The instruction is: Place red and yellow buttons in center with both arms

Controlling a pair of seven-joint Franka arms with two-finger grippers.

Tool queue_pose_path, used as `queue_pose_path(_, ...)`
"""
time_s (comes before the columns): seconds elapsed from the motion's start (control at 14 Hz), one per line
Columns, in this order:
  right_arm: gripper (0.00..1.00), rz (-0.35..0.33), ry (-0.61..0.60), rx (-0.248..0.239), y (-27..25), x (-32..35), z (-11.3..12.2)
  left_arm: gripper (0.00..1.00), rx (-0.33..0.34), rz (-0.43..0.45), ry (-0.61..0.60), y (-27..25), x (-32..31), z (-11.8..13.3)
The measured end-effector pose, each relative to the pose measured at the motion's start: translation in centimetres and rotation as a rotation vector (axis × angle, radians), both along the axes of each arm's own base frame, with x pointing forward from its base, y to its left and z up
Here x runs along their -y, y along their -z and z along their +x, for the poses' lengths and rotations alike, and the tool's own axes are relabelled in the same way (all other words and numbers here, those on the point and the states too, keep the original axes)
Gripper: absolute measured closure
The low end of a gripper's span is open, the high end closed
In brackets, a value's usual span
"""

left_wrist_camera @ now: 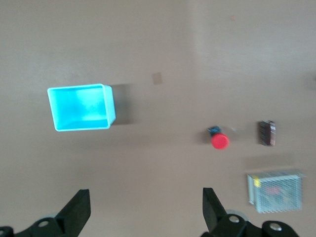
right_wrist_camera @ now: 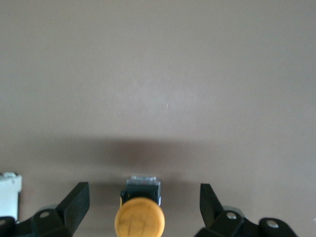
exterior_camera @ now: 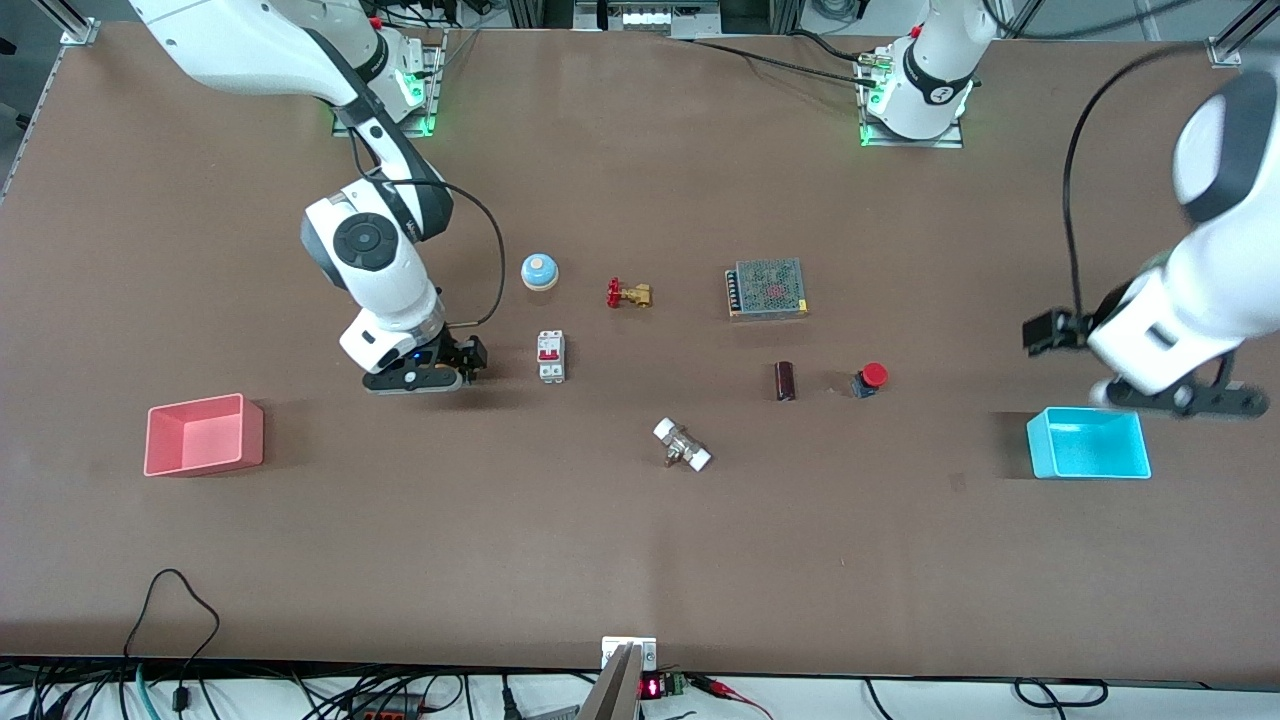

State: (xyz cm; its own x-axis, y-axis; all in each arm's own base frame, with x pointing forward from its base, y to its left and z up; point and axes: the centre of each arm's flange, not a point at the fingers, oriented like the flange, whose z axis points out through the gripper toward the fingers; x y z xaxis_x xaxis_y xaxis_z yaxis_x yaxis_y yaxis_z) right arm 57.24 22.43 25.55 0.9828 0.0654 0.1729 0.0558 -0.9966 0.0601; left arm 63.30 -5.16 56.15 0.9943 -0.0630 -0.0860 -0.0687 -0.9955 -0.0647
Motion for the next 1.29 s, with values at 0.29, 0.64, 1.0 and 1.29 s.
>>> queue_pose_path(0.29,0.00,0.071,0.004,-0.090,-9.8,3.1,3.8,0.00,0.121,-0.023,0.028,0.8,-0.1,-4.3)
queue_pose_path(0.64,0.00,0.061,0.035,-0.173,-22.1,13.5,4.1,0.00,0.093,-0.011,0.098,2.1,-2.5,-6.8)
queue_pose_path(1.0,0.00,0.039,0.059,-0.211,-29.4,22.4,1.6,0.00,0.087,-0.011,0.102,1.8,-3.0,-6.8)
queue_pose_path(1.29,0.00,0.057,0.081,-0.273,-30.3,24.3,-0.1,0.00,0.036,-0.012,0.088,-0.5,-3.0,-7.1)
